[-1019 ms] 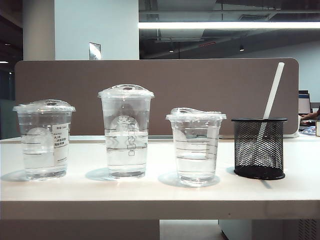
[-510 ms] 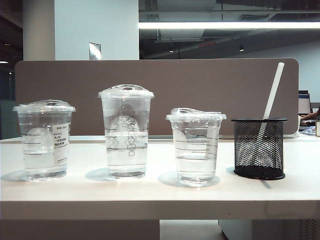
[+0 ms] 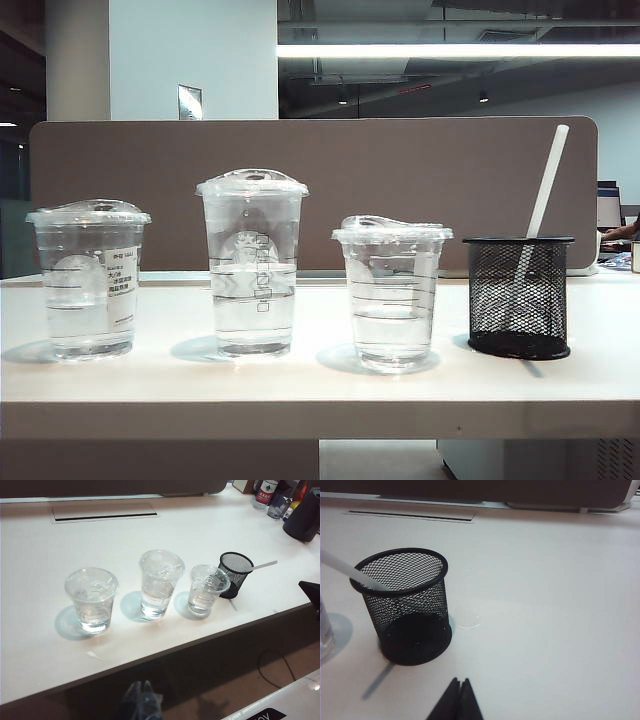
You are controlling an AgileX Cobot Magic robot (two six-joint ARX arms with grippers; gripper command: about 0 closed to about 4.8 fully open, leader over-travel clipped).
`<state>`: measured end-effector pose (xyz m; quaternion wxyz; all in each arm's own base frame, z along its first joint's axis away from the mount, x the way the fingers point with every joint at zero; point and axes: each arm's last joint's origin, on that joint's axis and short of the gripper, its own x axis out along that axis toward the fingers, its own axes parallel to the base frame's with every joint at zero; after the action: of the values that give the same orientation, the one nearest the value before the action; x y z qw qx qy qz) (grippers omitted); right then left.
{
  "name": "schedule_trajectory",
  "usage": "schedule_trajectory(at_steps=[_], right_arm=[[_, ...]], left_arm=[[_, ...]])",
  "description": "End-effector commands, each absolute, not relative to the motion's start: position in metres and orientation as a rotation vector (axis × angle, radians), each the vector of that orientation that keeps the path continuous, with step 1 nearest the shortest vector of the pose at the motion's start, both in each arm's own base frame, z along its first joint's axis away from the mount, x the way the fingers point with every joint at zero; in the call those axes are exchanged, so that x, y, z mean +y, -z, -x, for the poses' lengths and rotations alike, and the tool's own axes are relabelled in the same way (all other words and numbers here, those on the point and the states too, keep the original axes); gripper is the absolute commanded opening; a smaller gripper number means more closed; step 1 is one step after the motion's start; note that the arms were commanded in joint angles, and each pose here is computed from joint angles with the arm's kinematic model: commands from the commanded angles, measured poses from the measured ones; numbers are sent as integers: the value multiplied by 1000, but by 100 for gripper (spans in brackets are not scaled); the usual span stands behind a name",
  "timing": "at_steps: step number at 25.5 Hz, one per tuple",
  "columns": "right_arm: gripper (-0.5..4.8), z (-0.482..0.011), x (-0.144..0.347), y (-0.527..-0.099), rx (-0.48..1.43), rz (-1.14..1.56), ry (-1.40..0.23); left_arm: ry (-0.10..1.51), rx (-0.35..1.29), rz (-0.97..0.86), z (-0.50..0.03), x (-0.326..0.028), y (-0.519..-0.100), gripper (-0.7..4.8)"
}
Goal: Pick up the straw and insert it into the small coffee cup.
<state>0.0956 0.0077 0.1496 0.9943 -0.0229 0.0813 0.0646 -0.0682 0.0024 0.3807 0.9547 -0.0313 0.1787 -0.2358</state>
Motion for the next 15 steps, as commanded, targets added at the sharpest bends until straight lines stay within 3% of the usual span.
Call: schedule_trajectory(at_steps=[1, 4, 8, 11, 15], right_arm=[[3, -96, 8, -149, 149, 50, -139], [-2, -95, 8, -159, 123, -97, -129], [-3, -83, 3, -209, -30, -247, -6], [-3, -52, -1, -287, -245, -37, 68], [-2, -28, -5, -360, -316, 190, 220]], left_arm=[[476, 351, 61, 68, 2, -382, -5], [480, 345, 19, 68, 3, -382, -4], [486, 349, -11, 69, 3, -380, -4], [486, 348, -10, 69, 3, -381, -4], [486, 348, -10, 69, 3, -381, -4]])
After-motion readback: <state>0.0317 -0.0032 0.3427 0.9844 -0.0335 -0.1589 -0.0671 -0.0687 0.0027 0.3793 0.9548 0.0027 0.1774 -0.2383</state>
